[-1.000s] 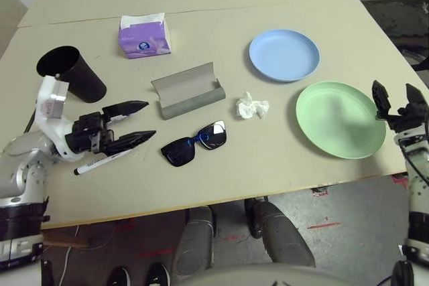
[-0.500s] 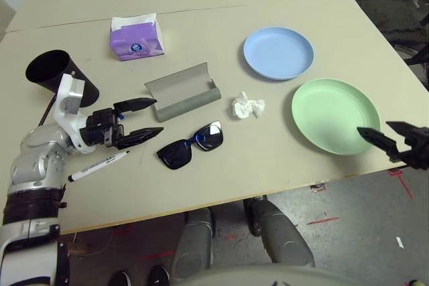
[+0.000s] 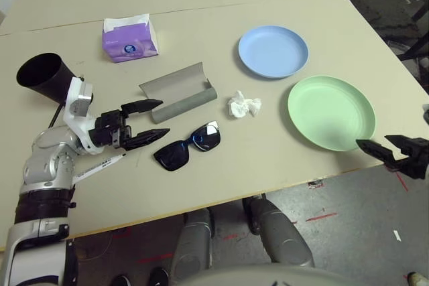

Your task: Organize and tidy the items on the table.

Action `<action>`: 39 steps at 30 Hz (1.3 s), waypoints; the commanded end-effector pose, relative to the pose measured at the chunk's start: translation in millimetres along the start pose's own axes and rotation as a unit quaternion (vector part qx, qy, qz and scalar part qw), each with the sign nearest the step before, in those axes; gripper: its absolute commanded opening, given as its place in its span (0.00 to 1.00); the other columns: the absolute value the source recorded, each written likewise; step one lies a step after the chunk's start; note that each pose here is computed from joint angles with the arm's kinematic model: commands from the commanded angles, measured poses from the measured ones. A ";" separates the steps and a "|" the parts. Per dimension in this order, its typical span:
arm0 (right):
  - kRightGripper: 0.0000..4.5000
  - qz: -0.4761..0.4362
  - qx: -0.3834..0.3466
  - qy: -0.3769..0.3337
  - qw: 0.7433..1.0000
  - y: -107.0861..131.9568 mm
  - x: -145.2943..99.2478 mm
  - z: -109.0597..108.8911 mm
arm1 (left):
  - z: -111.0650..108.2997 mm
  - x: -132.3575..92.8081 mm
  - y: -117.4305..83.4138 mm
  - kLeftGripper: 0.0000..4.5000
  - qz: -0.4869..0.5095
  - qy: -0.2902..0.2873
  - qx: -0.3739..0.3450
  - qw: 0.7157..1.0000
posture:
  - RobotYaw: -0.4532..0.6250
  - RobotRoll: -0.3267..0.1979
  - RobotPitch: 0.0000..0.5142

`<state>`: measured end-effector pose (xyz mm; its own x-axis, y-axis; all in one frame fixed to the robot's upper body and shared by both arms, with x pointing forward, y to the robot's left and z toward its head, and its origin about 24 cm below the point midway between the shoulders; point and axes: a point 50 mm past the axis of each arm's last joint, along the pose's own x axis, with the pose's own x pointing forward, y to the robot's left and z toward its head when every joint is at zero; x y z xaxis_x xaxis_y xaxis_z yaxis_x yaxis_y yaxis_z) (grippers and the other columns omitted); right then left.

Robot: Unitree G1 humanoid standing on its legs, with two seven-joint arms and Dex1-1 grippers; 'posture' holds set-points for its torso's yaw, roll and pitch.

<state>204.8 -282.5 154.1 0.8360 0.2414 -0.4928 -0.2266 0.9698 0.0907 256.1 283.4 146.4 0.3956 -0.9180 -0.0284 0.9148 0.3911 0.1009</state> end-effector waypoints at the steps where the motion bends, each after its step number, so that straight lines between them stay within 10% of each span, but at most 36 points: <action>1: 0.99 0.005 0.011 0.019 1.000 0.5 7.9 -6.2 | -0.8 -0.2 -5.2 1.00 -0.001 0.001 -0.002 1.000 | 0.22 0.62 0.47; 11: 0.99 0.037 0.030 0.038 0.998 7.8 19.5 -9.1 | 5.7 -0.3 -11.4 1.00 0.009 -0.004 0.008 1.000 | 0.25 0.62 0.47; 24: 0.01 0.049 0.026 0.053 0.997 7.7 15.8 -7.9 | 5.9 0.3 -13.7 1.00 0.018 -0.008 0.005 1.000 | 0.25 0.62 0.47; 39: 0.01 0.097 0.071 0.004 0.993 -1.7 11.7 91.5 | 1.8 5.2 -12.6 1.00 0.013 -0.008 -0.001 1.000 | 0.24 0.62 0.48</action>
<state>258.7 -278.7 231.6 0.8105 0.4213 -0.4070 -0.3294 0.9023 0.2780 248.5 274.4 151.8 0.4243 -0.9055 0.0010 0.8996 0.4217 0.1133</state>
